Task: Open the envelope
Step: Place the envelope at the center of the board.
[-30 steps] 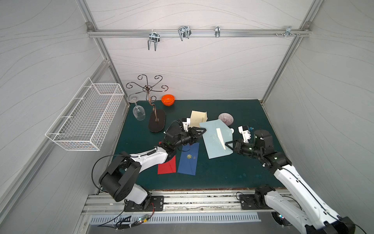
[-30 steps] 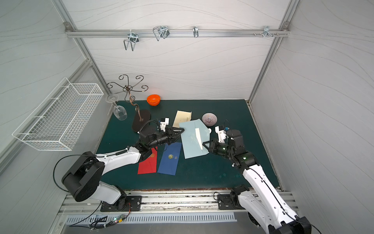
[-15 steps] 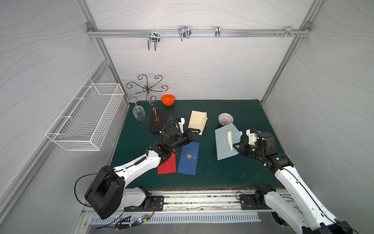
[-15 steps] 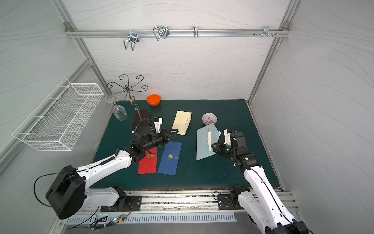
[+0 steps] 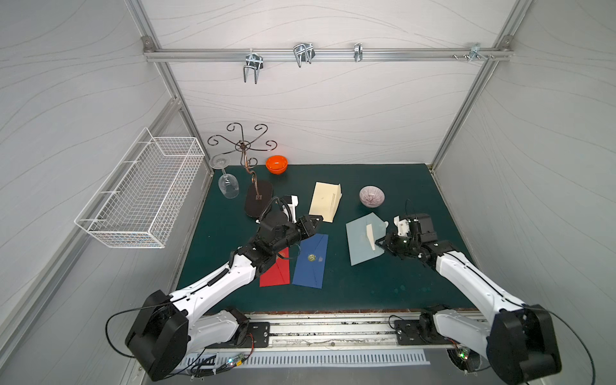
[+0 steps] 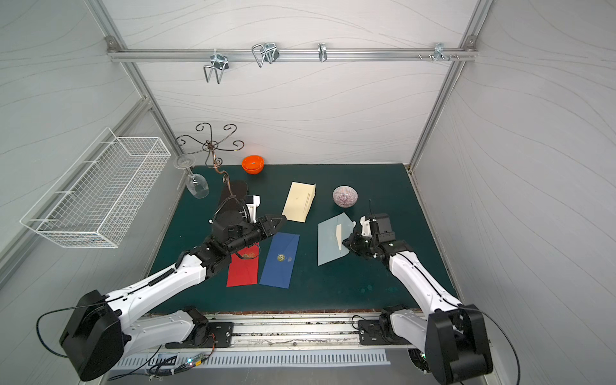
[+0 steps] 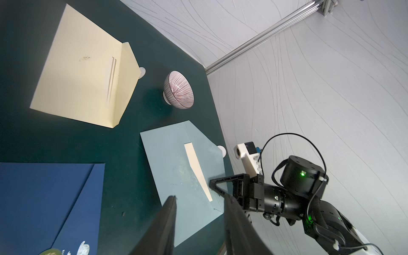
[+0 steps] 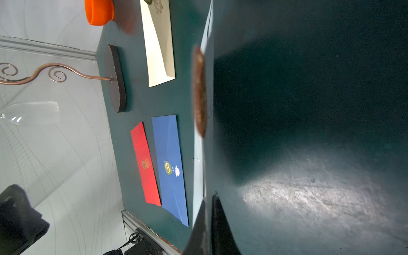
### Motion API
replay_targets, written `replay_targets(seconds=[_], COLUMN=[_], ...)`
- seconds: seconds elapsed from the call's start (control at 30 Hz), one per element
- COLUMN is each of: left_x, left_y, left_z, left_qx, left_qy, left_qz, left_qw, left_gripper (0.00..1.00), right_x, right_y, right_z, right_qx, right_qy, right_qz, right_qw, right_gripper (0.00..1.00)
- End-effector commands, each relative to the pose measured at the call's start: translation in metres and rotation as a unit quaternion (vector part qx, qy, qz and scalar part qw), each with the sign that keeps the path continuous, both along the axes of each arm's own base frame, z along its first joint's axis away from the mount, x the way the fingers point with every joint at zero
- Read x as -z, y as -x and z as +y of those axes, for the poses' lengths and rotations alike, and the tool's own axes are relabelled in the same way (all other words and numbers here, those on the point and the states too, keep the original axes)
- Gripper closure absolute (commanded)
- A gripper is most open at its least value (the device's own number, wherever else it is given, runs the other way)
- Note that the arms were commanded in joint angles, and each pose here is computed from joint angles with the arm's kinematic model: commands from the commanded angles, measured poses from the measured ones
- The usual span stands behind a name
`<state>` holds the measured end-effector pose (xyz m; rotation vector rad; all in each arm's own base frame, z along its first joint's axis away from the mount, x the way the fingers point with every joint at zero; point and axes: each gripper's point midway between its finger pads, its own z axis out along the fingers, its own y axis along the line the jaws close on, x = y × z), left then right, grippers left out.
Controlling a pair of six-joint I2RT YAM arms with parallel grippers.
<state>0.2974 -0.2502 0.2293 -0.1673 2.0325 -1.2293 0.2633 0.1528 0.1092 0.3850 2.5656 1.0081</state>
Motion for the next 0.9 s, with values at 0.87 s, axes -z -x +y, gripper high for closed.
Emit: replay_targets(seconds=[0.87], left_x=[-0.005], left_y=[-0.004], left_z=[0.01], left_qx=[-0.022], left_qy=[-0.009], left_qz=[-0.043], left_qw=[0.999], left_gripper=[0.62], right_x=[0.054], right_y=[-0.015], right_z=[-0.02], right_qx=[-0.01], right_qy=[0.048], right_qz=[0.03], right_qw=[0.998], right_gripper=[0.71])
